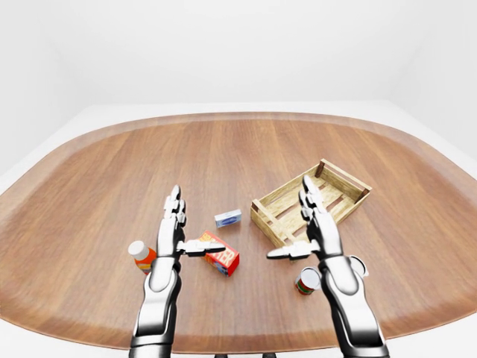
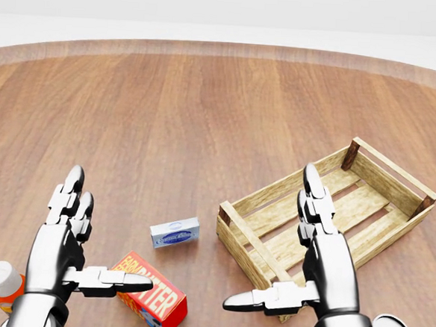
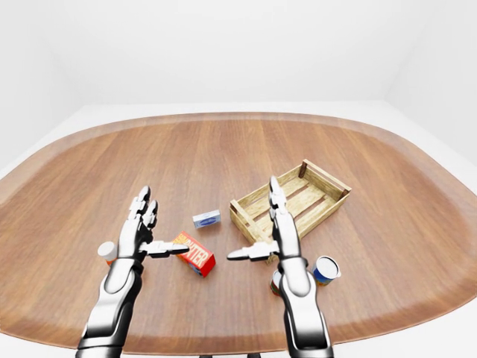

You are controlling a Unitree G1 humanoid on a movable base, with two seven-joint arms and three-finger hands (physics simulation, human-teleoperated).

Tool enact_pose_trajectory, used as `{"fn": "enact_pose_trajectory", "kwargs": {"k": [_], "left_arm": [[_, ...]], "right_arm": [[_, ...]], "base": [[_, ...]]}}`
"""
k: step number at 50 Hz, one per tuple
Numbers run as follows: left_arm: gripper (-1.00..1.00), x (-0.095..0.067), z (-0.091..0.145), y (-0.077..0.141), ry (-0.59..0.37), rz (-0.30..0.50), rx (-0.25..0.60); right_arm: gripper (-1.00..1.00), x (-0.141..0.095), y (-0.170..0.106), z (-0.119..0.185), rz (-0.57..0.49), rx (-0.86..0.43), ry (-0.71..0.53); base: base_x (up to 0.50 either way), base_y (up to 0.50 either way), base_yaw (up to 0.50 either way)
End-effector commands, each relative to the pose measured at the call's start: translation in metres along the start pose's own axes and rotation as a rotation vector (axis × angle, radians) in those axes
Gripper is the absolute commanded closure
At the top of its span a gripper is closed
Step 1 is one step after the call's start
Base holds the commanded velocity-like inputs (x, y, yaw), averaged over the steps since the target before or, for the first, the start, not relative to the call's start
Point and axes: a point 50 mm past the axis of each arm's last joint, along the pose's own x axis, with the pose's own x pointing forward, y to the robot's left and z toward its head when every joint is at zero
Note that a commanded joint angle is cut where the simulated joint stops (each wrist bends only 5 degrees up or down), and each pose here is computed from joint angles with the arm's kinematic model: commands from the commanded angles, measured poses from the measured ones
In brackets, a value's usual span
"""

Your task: Pick up the tomato sauce, and put it in the wooden tray.

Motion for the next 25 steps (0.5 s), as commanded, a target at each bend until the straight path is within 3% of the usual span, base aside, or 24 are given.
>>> {"fn": "enact_pose_trajectory", "kwargs": {"k": [1, 25], "left_arm": [[-1.00, 0.000, 0.000, 0.001, 0.001, 0.002, -0.001], [-1.00, 0.002, -0.002, 0.001, 0.003, 0.006, 0.002]], "right_arm": [[-1.00, -0.008, 0.002, 0.010, 0.026, -0.034, -0.038], [-1.00, -0.027, 0.004, 0.021, 0.070, -0.049, -0.069]], "base": [[0.00, 0.00, 0.00], [0.00, 0.00, 0.00]]}}
